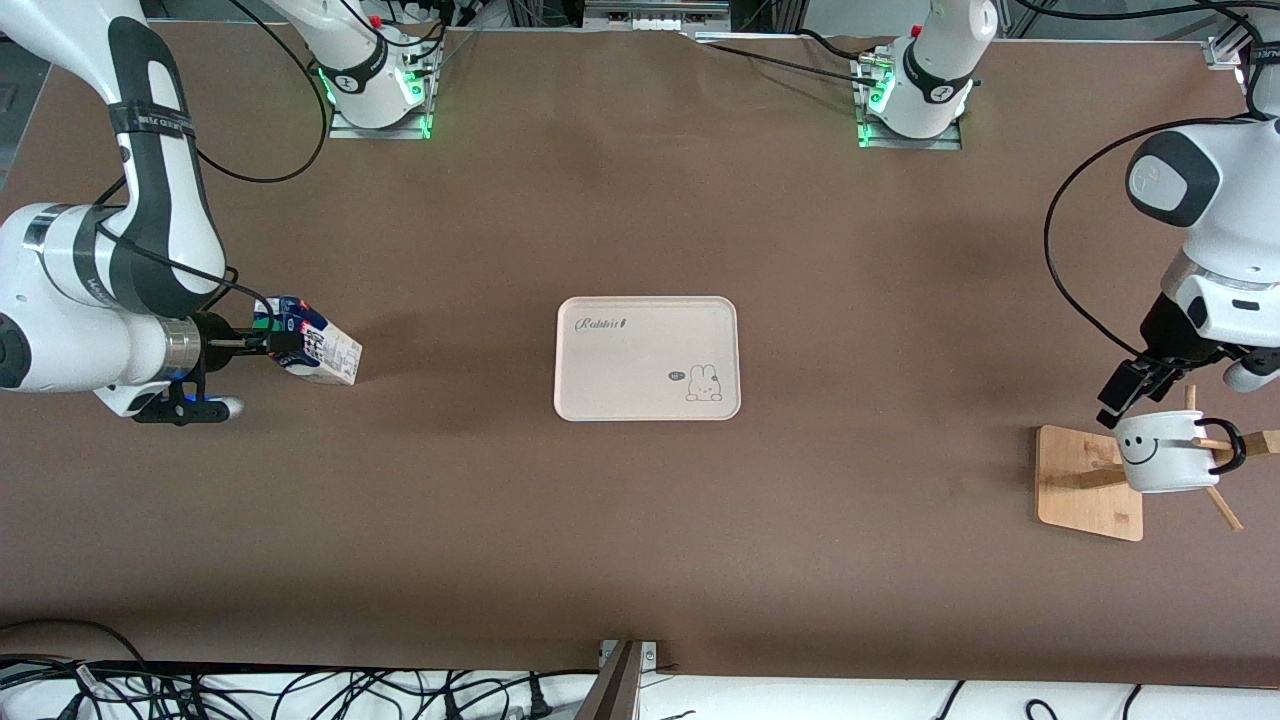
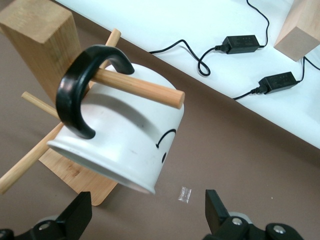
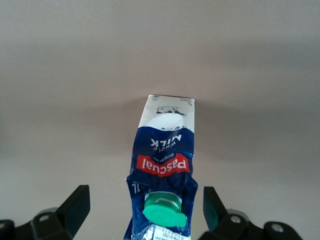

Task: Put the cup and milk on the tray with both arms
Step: 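Grasp the milk carton with the right gripper while the left gripper grasps the mug, then lift the mug off the wooden stand with the left gripper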

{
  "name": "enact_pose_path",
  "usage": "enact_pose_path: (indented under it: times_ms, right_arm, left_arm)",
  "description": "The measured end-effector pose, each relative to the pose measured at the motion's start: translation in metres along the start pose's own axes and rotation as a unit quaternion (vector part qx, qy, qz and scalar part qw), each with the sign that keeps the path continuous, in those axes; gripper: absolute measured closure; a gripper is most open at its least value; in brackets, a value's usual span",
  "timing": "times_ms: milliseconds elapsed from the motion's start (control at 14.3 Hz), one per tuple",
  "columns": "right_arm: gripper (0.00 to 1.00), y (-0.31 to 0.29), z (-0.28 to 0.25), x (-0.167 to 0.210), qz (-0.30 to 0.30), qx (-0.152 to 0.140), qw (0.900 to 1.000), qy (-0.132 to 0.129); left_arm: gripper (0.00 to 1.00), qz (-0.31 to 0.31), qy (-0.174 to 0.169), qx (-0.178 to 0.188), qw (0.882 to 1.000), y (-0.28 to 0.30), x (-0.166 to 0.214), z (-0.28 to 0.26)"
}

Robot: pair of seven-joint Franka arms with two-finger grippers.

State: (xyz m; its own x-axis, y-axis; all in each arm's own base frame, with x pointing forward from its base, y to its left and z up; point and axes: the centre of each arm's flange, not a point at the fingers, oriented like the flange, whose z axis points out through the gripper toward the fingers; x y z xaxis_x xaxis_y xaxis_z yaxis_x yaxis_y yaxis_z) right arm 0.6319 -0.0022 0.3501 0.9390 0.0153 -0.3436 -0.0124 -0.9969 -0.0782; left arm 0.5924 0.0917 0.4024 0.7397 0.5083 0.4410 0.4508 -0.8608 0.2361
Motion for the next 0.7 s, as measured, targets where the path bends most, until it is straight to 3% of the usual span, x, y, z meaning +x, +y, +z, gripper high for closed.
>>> enact_pose_path:
  times_ms: [140,210,700]
  right_arm:
    - [0.00,0.000,0.001,0.000,0.000,0.000,1.000,0.001]
    - [0.00,0.000,0.001,0.000,0.000,0.000,1.000,0.000]
    - [0.00,0.020,0.020,-0.020,-0.019,0.008,0.999,-0.026]
  left_arm:
    - [0.00,-0.002,0.001,-0.001,1.000,0.001,0.005,0.006]
    - [0.07,-0.002,0.003,-0.002,1.000,0.002,0.008,0.007]
    - [0.83,0.011,0.013,-0.007,1.000,0.008,0.017,0.001]
